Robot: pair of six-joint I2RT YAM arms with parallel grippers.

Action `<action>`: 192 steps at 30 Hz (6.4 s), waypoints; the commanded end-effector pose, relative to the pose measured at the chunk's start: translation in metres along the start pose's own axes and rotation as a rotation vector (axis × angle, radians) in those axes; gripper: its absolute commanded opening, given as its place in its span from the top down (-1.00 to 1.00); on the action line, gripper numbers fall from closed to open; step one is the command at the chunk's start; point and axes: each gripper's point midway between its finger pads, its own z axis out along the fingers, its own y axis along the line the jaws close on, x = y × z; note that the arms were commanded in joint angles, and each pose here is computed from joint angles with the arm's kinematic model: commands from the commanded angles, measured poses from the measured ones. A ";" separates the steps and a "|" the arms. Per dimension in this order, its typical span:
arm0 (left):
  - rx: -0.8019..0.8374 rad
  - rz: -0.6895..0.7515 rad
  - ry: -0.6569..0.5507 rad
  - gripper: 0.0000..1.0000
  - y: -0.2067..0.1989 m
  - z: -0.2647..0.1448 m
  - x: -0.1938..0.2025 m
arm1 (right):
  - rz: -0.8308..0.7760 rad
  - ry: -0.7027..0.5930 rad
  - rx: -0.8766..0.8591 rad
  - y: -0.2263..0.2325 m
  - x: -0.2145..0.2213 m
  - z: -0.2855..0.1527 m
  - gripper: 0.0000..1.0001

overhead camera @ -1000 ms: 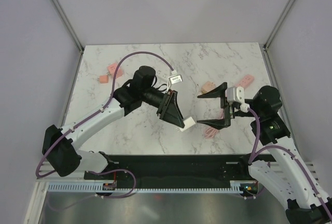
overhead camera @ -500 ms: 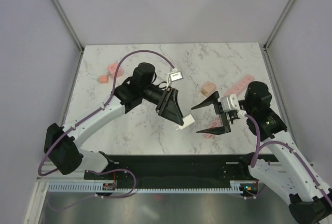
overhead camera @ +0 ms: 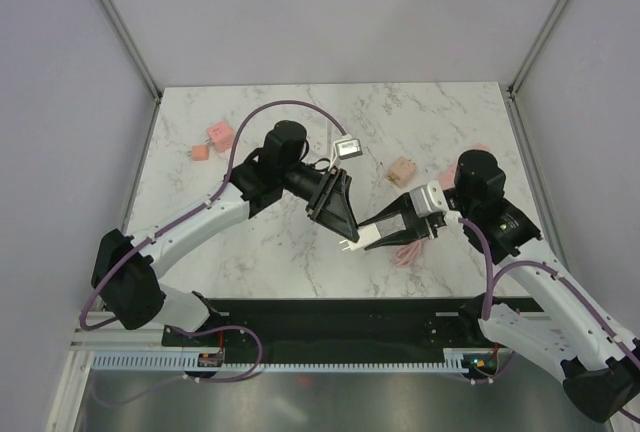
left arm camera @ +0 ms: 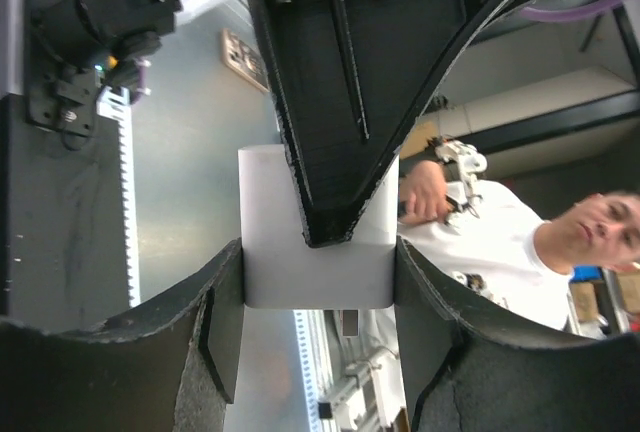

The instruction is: Insert the plug

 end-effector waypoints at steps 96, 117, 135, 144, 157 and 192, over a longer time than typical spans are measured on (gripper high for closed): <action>-1.064 0.014 -0.233 -1.00 0.182 -0.116 0.001 | 0.848 1.394 0.743 -0.159 0.329 -0.443 1.00; -1.101 0.043 -0.256 -1.00 0.176 -0.123 -0.003 | 1.050 1.324 0.614 -0.099 0.418 -0.408 1.00; -1.111 0.040 -0.258 -1.00 0.177 -0.125 -0.005 | 1.013 1.147 0.856 -0.080 0.417 -0.422 1.00; -1.128 0.040 -0.276 -0.99 0.175 -0.128 -0.006 | 0.750 1.059 1.072 -0.165 0.354 -0.439 1.00; -1.118 0.046 -0.331 -0.97 0.165 -0.129 -0.013 | 0.465 0.878 1.321 -0.207 0.259 -0.407 1.00; -0.156 0.526 -0.616 -0.69 -0.033 -0.042 -0.148 | 0.700 -0.820 0.785 -0.162 -0.107 -0.085 1.00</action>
